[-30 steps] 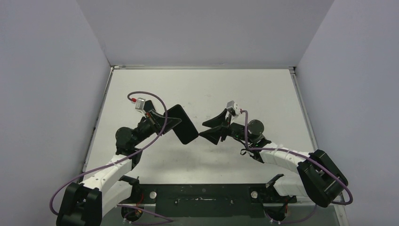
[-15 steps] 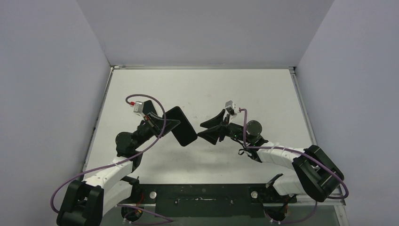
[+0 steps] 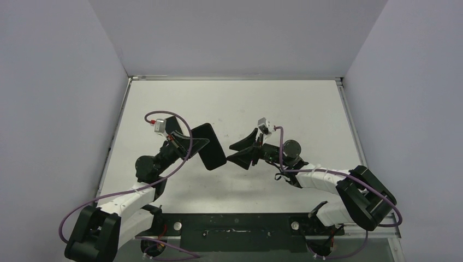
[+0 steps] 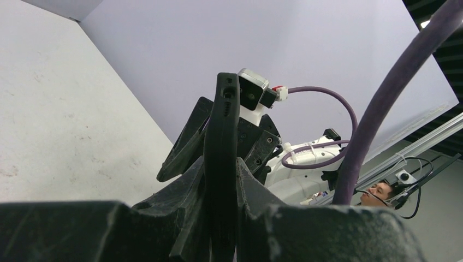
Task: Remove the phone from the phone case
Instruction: Remove the phone case from the phone.
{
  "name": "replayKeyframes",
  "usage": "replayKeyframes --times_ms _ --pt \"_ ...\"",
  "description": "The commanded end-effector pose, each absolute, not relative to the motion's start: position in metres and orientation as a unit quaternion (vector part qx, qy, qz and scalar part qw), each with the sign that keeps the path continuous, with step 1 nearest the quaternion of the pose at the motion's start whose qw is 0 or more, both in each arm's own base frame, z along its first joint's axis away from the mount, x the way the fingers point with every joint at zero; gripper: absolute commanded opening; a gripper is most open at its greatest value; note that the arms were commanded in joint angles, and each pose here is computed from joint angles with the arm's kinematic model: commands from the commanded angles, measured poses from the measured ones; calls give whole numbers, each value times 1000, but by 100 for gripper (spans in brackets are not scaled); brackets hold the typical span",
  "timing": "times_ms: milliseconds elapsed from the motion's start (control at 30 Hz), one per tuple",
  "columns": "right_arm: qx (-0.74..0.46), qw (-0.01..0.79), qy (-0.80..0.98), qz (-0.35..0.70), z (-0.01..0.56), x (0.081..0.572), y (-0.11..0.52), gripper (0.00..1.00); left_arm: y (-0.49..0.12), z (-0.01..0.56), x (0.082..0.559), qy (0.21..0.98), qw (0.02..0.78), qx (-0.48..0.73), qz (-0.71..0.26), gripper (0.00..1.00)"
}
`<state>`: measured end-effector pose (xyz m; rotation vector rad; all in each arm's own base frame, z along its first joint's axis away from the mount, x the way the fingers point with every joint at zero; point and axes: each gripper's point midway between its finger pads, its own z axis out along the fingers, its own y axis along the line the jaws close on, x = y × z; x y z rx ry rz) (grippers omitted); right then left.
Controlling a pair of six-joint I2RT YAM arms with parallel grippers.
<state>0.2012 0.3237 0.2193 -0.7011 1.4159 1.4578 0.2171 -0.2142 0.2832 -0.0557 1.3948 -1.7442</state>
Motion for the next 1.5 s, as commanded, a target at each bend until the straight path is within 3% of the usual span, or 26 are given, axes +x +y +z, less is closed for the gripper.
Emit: replayKeyframes --times_ms 0,400,1467 --pt "-306 486 557 600 235 199 334 59 -211 320 204 494 480 0 -725 0" --pt "-311 517 575 553 228 200 317 59 -204 316 225 504 500 -44 -703 0" --pt "-343 499 502 618 260 178 335 56 -206 329 214 477 481 -52 -733 0"
